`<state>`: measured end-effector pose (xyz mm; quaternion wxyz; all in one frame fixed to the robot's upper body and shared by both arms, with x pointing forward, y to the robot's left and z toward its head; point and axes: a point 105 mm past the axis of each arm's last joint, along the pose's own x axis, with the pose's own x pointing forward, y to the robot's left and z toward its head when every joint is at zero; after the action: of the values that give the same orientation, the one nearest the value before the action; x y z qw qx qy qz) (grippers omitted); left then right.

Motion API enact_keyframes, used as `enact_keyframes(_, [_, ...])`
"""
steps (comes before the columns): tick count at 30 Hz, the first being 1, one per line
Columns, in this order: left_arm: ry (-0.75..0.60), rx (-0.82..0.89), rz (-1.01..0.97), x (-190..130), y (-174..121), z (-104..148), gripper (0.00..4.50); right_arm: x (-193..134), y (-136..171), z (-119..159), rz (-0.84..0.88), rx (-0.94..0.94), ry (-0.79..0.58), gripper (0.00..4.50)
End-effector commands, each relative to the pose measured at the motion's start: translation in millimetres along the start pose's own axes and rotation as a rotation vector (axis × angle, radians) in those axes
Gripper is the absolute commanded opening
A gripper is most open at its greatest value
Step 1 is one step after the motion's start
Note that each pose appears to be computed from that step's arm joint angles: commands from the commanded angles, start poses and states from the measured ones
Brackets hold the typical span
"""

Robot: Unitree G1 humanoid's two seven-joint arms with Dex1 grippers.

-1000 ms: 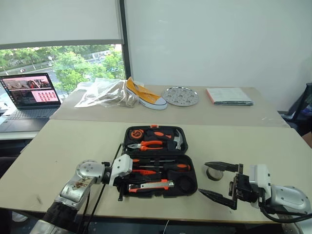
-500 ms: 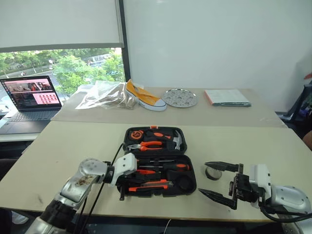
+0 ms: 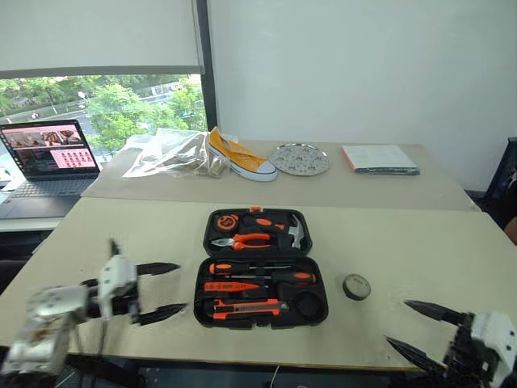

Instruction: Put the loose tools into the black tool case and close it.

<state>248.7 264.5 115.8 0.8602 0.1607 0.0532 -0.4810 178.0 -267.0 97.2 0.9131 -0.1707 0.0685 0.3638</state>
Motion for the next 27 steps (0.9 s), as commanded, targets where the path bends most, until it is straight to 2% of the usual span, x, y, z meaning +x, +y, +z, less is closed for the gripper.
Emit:
enact_keyframes(1, [-0.055, 0.039, 0.042, -8.1, 6.1, 9.6, 4.49, 23.1, -10.2, 26.0, 0.051, -0.117, -0.025, 4.5])
enact_keyframes(8, [-0.104, 0.059, -0.06, 10.8, -7.8, 22.8, 4.49, 77.9, -24.5, 43.5, 0.223, -0.208, 0.133, 4.5])
enact_keyframes(13, [-0.129, 0.077, -0.139, 28.8, -23.2, 33.2, 4.49, 91.0, -26.7, 32.3, 0.301, -0.23, 0.275, 4.5])
enact_keyframes(14, [-0.136, 0.086, -0.168, 33.2, -28.8, 36.9, 4.5, 91.3, -27.4, 24.2, 0.31, -0.229, 0.318, 3.96])
enact_keyframes(16, [-0.147, 0.096, -0.199, 38.7, -36.0, 42.0, 4.5, 92.5, -30.0, 14.5, 0.308, -0.236, 0.363, 3.37])
enact_keyframes(18, [-0.155, 0.098, -0.218, 41.3, -40.4, 45.6, 4.5, 96.0, -33.3, 12.6, 0.297, -0.246, 0.371, 2.78])
enact_keyframes(19, [-0.155, 0.1, -0.225, 41.9, -41.9, 46.4, 4.5, 97.7, -34.2, 12.7, 0.295, -0.25, 0.37, 2.31])
enact_keyframes(20, [-0.154, 0.098, -0.233, 42.5, -43.5, 46.9, 4.5, 98.8, -34.9, 12.5, 0.294, -0.252, 0.371, 2.09])
enact_keyframes(24, [-0.151, 0.092, -0.242, 43.6, -44.8, 47.2, 4.5, 100.6, -35.3, 13.6, 0.315, -0.276, 0.366, 0.63])
enact_keyframes(26, [-0.149, 0.091, -0.243, 44.5, -44.6, 46.6, 4.5, 101.1, -37.4, 16.4, 0.321, -0.295, 0.352, 0.01])
enact_keyframes(27, [-0.148, 0.09, -0.244, 45.0, -44.5, 45.9, 4.5, 101.4, -38.8, 22.0, 0.329, -0.315, 0.329, 0.01])
